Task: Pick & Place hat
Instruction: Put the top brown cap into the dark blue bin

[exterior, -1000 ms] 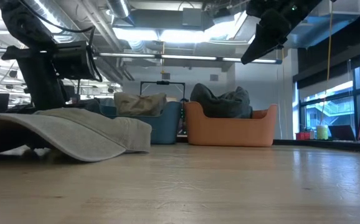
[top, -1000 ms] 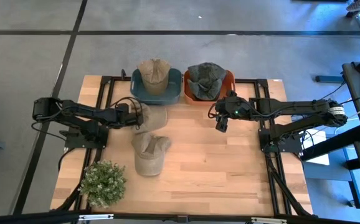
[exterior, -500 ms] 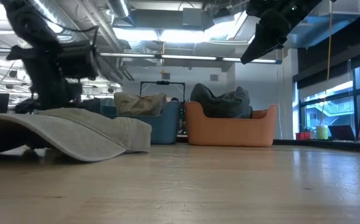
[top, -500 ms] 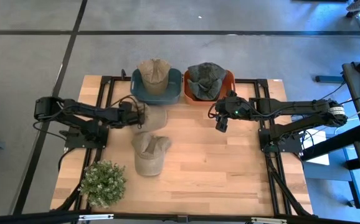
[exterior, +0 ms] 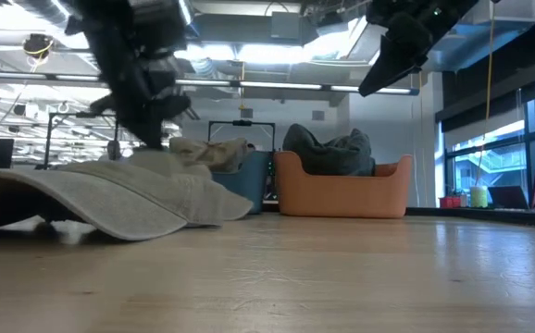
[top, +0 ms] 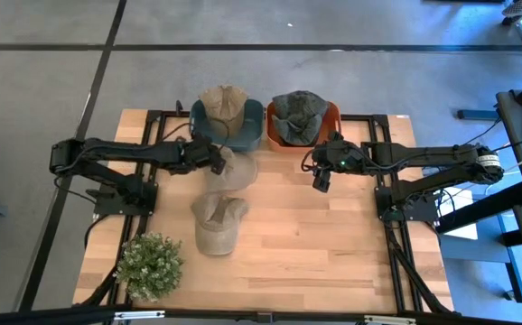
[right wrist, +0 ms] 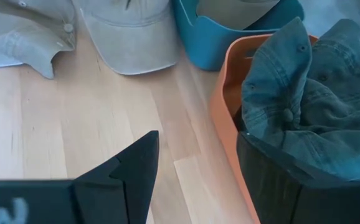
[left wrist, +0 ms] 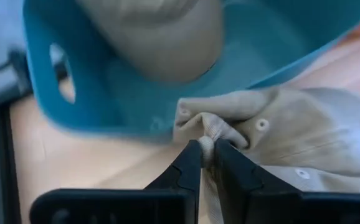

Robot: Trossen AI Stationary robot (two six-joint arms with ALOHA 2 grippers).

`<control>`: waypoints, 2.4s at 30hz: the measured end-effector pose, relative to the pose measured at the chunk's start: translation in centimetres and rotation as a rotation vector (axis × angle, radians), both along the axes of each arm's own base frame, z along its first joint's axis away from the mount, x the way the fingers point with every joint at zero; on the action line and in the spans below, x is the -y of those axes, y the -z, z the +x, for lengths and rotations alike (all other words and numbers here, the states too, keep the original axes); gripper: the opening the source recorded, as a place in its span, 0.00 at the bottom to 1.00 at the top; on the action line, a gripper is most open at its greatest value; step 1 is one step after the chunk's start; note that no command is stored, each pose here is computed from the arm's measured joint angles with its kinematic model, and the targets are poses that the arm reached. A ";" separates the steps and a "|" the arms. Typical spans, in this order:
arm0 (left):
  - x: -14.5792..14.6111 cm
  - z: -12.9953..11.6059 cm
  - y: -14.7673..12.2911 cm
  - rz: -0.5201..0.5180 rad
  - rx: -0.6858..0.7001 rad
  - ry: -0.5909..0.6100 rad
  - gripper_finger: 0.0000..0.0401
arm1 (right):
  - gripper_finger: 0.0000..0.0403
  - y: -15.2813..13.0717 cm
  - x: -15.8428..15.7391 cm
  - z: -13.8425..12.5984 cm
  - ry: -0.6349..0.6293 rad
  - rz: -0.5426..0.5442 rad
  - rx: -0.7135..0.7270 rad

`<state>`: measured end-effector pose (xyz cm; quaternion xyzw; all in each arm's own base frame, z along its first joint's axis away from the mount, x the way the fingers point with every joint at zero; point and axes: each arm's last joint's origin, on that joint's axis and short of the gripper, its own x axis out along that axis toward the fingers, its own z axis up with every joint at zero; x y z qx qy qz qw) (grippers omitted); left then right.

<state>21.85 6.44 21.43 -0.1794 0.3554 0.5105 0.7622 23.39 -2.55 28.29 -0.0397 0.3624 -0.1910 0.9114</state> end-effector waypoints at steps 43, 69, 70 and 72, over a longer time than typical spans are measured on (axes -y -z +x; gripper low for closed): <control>-5.4 1.8 -16.6 0.550 -0.511 0.898 0.05 | 0.54 0.3 0.0 -0.3 0.098 0.078 0.004; -10.3 5.7 -12.2 0.579 -0.912 0.968 0.05 | 0.54 0.3 0.0 -0.3 0.117 0.091 0.018; -10.2 5.6 -12.1 0.572 -0.926 0.982 0.05 | 0.54 0.3 0.0 -0.3 0.117 0.091 0.017; -10.2 5.6 -12.0 0.574 -0.975 0.999 0.05 | 0.54 0.3 0.0 -0.3 0.117 0.090 0.017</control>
